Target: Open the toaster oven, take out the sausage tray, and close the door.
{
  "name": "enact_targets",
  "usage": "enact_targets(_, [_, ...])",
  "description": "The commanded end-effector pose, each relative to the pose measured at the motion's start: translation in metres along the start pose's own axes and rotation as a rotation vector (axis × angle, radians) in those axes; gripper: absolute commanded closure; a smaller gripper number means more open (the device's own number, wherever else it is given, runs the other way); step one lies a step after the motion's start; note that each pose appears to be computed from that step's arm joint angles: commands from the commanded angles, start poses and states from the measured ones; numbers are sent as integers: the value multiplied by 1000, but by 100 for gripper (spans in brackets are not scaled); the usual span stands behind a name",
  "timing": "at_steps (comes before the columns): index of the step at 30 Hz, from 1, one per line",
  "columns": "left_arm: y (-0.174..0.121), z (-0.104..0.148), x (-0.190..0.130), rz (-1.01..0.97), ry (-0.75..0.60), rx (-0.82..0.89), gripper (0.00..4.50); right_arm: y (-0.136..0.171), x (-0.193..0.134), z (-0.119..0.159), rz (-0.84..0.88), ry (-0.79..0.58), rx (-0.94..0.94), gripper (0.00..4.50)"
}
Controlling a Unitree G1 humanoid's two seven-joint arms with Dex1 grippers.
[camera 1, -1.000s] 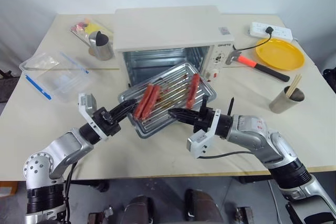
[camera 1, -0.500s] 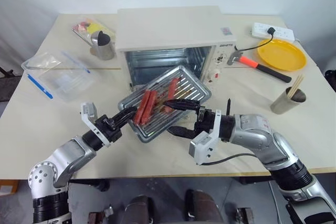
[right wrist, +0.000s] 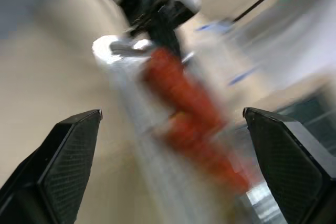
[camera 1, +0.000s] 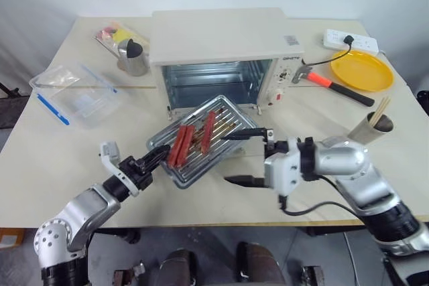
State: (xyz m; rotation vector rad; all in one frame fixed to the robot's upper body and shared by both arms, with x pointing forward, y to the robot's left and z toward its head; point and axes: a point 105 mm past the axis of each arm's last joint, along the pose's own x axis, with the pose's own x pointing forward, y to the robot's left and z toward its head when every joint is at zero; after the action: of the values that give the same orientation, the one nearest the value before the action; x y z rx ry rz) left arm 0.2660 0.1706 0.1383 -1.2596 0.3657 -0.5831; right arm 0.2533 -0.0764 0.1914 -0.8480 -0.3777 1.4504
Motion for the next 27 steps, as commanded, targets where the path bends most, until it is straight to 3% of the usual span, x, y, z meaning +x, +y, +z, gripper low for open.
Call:
enact_targets(1, [-17, -3, -16, -104, -56, 26, 450, 10, -19, 8, 118, -22, 190, 1])
enact_targets(5, [-21, -3, -34, -142, -187, -5, 450, -2, -34, -12, 89, 39, 304, 1])
enact_targets(15, [-20, -23, -84, -83, -479, -107, 450, -8, -47, -64, 79, 176, 312, 1])
enact_targets(26, [-20, -23, -119, -9, -692, -143, 450, -15, -46, -100, 53, 242, 301, 1])
enact_targets(27, [-19, -22, -121, -3, -711, -147, 450, -16, -46, -102, 53, 245, 297, 19])
